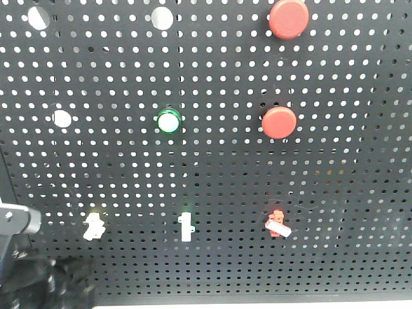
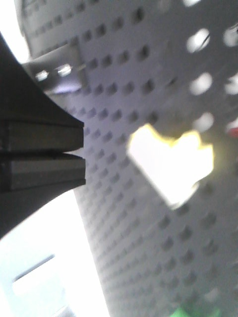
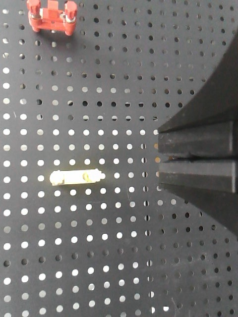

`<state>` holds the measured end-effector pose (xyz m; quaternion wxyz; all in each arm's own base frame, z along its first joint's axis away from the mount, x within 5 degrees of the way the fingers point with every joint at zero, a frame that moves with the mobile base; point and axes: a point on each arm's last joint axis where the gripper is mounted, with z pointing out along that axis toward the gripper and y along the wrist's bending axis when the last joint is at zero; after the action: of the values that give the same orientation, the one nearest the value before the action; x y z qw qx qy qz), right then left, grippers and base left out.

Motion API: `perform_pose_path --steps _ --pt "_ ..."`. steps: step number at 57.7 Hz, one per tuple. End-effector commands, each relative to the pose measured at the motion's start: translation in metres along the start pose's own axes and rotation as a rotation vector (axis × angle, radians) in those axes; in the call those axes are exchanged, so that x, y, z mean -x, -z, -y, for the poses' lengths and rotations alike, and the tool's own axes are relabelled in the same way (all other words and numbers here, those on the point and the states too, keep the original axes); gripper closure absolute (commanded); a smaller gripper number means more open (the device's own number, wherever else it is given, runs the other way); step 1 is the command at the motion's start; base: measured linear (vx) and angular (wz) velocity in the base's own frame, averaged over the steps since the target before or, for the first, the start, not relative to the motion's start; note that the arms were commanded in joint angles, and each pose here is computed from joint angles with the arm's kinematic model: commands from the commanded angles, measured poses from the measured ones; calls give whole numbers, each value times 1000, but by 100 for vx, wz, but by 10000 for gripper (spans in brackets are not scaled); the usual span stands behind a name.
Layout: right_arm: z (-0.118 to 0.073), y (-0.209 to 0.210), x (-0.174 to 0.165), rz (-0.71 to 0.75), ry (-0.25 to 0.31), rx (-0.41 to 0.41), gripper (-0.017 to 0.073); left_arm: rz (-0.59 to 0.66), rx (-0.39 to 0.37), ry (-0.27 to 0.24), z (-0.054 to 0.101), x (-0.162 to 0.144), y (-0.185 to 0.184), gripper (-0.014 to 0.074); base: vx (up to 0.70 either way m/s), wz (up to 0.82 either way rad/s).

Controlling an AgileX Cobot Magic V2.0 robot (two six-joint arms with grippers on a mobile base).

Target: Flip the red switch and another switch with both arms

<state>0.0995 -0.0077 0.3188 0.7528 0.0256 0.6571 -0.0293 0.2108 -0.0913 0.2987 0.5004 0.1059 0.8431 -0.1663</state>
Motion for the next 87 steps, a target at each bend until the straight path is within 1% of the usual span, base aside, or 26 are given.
perform_pose_path --steps 1,3,5,11,16,20,24,29,36,38,41,45,47,49,56,61,70,74,77,87 --pt "0 -1 19 122 -35 -2 566 209 -21 6 6 28 32 591 0 0" --pt "0 -1 19 126 -50 -1 566 241 -25 4 6 31 41 591 0 0" --pt "0 -1 19 126 -47 1 566 275 -29 2 7 33 49 591 0 0" --pt "-2 -2 17 107 3 20 566 360 -43 -5 9 39 74 591 0 0" --pt "-8 -3 17 106 24 79 566 417 -49 -21 10 41 91 591 0 0" --pt "-16 -6 16 109 55 158 566 448 -54 -24 11 42 100 591 0 0" --pt "-28 -11 13 94 66 258 566 463 -57 -24 11 43 105 591 0 0" --pt "-45 -19 8 82 62 382 566 466 -59 -24 11 42 107 591 0 0" --pt "-69 -31 1 83 36 521 566 458 -59 -23 11 42 106 591 0 0" --pt "-79 -38 0 71 31 568 566 457 -60 -23 11 42 106 591 0 0" --pt "-90 -45 1 61 34 605 566 453 -60 -23 11 42 106 591 0 0" --pt "-104 -58 4 55 59 644 566 453 -60 -23 11 42 106 591 0 0" --pt "-110 -65 6 52 61 654 566 453 -60 -23 11 42 106 591 0 0" --pt "-115 -73 9 44 51 654 566 453 -60 -23 11 42 106 591 0 0" --pt "-128 -95 11 11 -20 650 566 453 -60 -23 11 42 106 591 0 0" --pt "-136 -107 7 -3 -40 657 566 452 -60 -23 12 41 106 591 0 0" --pt "-148 -124 -10 -79 -16 663 566 452 -60 -23 12 41 106 591 0 0" --pt "-151 -128 -19 -122 -29 659 566 451 -60 -23 12 41 106 591 0 0" --pt "-151 -129 -25 -169 -39 649 566 451 -60 -23 12 41 106 591 0 0" --pt "-147 -127 -40 -341 -7 606 566 452 -60 -23 11 42 106 591 0 0"
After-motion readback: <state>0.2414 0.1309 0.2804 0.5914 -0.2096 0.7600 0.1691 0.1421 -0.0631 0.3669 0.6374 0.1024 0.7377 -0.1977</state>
